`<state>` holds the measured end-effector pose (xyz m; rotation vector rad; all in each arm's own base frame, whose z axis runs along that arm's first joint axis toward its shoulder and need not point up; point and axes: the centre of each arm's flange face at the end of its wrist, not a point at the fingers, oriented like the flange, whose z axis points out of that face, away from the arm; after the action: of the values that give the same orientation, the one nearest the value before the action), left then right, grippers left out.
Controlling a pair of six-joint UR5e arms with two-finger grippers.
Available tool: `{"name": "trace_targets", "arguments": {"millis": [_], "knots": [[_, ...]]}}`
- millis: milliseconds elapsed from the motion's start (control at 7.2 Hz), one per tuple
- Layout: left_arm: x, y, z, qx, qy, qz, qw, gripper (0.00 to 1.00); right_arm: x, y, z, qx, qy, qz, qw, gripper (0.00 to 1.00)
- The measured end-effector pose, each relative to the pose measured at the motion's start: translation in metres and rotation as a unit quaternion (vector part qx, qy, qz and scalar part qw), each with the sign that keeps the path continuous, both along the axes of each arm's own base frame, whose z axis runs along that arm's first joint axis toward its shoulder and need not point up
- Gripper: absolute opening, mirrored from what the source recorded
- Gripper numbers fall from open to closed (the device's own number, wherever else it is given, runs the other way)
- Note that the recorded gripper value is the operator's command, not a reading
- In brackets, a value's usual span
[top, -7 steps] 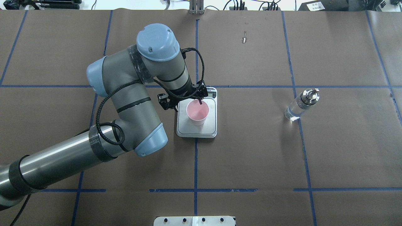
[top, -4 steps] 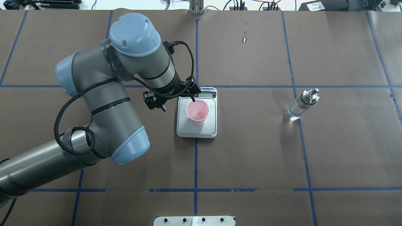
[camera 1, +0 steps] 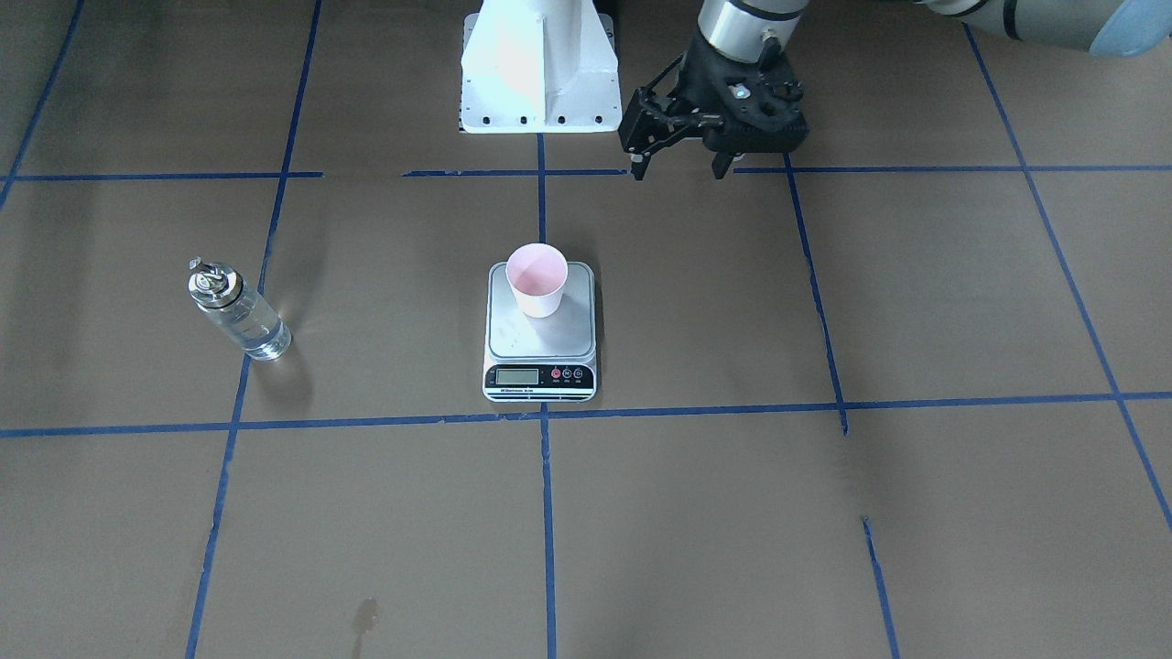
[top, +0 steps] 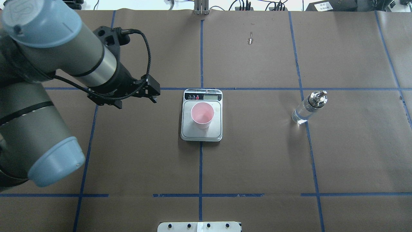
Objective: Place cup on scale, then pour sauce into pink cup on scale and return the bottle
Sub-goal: 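Withdraw the left gripper away from the scale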
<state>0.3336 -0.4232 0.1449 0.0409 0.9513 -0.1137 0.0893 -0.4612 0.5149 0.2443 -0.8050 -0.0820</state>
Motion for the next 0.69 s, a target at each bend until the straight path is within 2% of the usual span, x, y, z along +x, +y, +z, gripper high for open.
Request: {"name": "trace_targets", "arguments": {"millis": [139,416,694], "knots": [[-0.033,-0.001,0.018,0.028,-0.013,0.004,0.9995,1.0,-0.007,0.015,-0.025,0.005,-0.001,-0.003,1.0,1.0],[-0.078,-0.005,0.058,0.065,-0.047,0.02,0.9966,1.0,-0.032,0.042,-0.09,-0.013,-0.012,0.011,0.9998,1.0],[-0.125,-0.016,0.1,0.1,-0.085,0.038,0.9906,1.0,-0.088,0.068,-0.158,-0.027,-0.031,0.013,0.9991,1.0]]}}
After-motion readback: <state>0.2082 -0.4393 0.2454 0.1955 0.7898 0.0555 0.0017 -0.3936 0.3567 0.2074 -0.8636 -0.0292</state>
